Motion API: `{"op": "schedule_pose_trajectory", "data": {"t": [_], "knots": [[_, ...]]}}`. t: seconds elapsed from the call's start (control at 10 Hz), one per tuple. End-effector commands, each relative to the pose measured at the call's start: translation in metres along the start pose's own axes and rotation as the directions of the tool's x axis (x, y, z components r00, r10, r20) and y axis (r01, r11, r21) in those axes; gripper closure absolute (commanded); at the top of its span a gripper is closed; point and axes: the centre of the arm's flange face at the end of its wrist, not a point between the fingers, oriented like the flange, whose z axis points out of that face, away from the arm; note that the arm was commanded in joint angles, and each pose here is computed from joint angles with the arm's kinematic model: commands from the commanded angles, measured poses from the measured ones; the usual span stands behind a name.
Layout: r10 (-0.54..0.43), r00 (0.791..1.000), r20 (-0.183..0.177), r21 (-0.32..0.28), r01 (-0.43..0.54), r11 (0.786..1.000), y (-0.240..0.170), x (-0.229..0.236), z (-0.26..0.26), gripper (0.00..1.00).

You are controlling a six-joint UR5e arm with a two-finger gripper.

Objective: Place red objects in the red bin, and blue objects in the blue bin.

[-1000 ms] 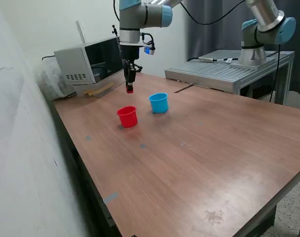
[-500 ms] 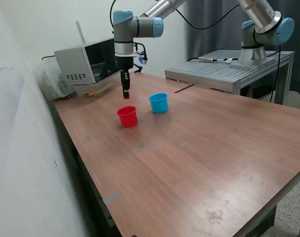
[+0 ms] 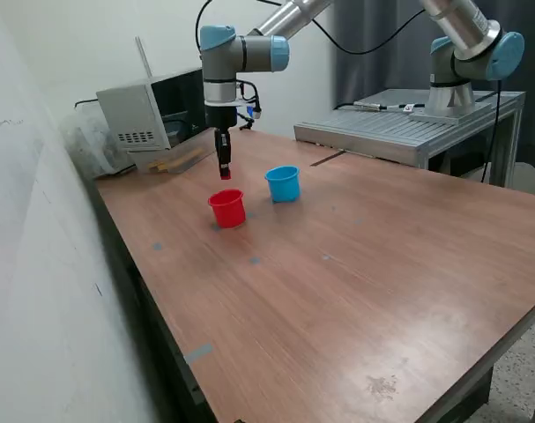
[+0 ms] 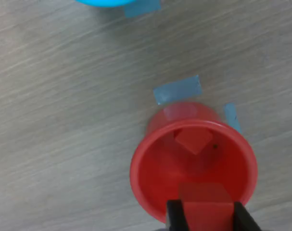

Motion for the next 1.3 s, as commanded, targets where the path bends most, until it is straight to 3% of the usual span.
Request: {"op": "schedule_pose_trajectory", "data": {"t": [0.0, 0.1, 0.6, 0.8, 0.9, 1.1, 1.2], "knots": [[0.001, 1.0, 0.0, 0.0, -0.001, 1.0, 0.0, 0.0, 0.005, 1.0], [0.001, 1.0, 0.0, 0.0, -0.001, 1.0, -0.001, 0.0, 0.007, 0.0], [-0.003, 1.0, -0.002, 0.003, 0.003, 1.0, -0.003, 0.001, 0.007, 0.0], [-0.078, 0.997, 0.0, 0.038, 0.078, 0.996, -0.011, 0.011, -0.005, 0.0], [-0.12, 0.993, -0.002, 0.083, 0.119, 0.989, -0.021, 0.011, -0.036, 0.0], [-0.133, 0.991, -0.006, 0.034, 0.133, 0.991, -0.046, 0.013, -0.143, 0.0], [-0.155, 0.988, -0.011, 0.054, 0.155, 0.986, -0.068, 0.022, -0.194, 0.0]]}}
